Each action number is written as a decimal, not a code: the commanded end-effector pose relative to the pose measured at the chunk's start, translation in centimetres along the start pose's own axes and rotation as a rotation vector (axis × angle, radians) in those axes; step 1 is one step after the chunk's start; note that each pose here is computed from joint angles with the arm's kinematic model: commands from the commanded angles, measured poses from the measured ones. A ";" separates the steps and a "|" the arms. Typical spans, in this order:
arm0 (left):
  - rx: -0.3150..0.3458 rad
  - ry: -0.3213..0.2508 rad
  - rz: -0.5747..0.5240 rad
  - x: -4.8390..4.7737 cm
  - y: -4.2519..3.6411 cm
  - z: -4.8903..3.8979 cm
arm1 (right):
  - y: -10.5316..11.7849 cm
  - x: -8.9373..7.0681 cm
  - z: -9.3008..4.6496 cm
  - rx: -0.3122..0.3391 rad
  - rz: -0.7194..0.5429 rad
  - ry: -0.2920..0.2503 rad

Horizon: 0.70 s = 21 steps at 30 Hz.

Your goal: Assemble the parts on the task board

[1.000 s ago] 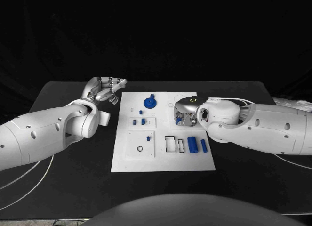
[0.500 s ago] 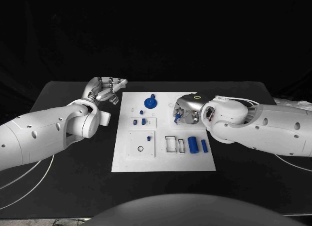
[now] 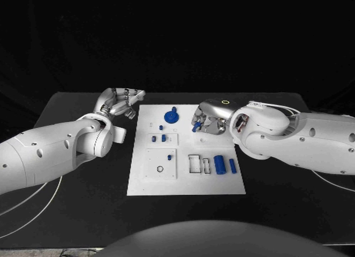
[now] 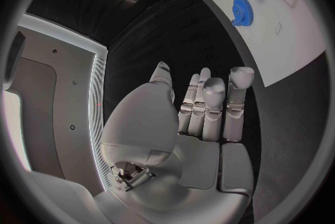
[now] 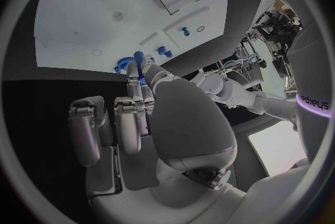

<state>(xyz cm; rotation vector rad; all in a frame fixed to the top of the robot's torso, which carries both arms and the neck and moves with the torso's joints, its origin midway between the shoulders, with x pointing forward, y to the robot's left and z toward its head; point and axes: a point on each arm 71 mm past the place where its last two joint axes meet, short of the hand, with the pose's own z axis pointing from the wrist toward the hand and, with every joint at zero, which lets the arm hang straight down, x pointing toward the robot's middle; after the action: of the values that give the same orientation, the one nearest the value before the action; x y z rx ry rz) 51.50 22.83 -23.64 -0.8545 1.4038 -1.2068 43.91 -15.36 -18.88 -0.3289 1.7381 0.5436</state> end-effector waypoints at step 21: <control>0.004 0.014 -0.007 0.39 0.01 0.06 | 8.3 2.2 2.4 -0.242 0.069 0.120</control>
<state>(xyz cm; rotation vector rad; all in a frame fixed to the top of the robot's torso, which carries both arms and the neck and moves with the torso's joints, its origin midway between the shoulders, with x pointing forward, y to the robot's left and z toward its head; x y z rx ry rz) 51.52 22.71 -23.81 -0.8561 1.4070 -1.2056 41.54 -7.11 -19.62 -0.4282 1.7936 0.7879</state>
